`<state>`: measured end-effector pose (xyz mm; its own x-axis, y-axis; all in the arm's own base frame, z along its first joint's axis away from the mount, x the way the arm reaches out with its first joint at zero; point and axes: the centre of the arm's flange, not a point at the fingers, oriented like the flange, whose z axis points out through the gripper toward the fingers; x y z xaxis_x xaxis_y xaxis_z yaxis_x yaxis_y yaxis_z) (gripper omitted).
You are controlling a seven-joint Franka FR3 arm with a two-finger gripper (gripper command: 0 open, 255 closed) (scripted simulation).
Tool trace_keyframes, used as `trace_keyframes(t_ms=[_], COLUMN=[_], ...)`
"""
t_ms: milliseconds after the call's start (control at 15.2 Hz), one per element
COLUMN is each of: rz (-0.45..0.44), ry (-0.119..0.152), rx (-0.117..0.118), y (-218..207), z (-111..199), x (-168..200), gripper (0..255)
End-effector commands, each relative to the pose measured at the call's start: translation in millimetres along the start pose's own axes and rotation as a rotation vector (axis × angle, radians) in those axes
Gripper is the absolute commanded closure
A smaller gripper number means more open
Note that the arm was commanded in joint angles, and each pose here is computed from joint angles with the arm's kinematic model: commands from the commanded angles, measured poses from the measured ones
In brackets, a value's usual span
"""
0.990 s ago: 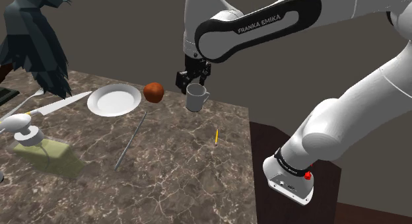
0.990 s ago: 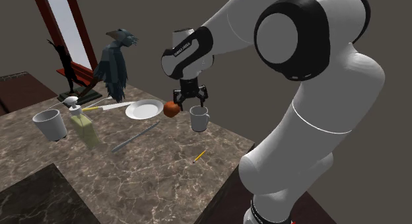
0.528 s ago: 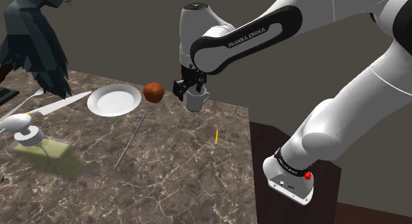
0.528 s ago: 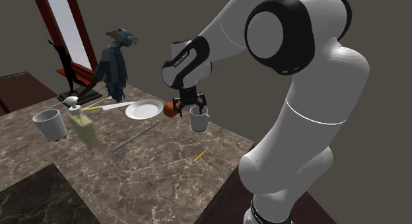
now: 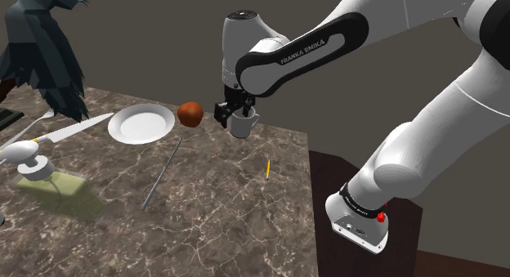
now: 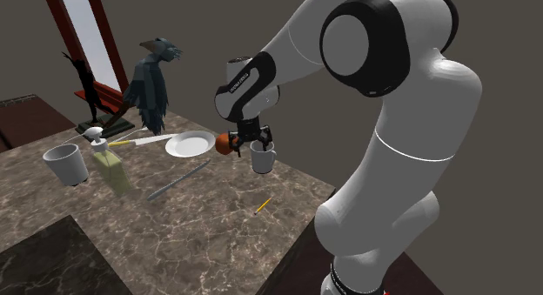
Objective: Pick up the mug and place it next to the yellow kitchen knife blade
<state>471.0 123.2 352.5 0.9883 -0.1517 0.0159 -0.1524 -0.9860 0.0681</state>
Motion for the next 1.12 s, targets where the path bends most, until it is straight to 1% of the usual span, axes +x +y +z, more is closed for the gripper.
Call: trace_keyframes(t_ms=[0, 66, 660, 1056], rz=[0.0, 0.0, 0.0, 0.0], ry=[0.0, 0.0, 0.0, 0.0], rx=[0.0, 0.0, 0.0, 0.0], y=[0, 0, 0, 2], z=[0, 0, 0, -32], x=[0, 0, 0, 1], gripper=[0, 255, 255, 255])
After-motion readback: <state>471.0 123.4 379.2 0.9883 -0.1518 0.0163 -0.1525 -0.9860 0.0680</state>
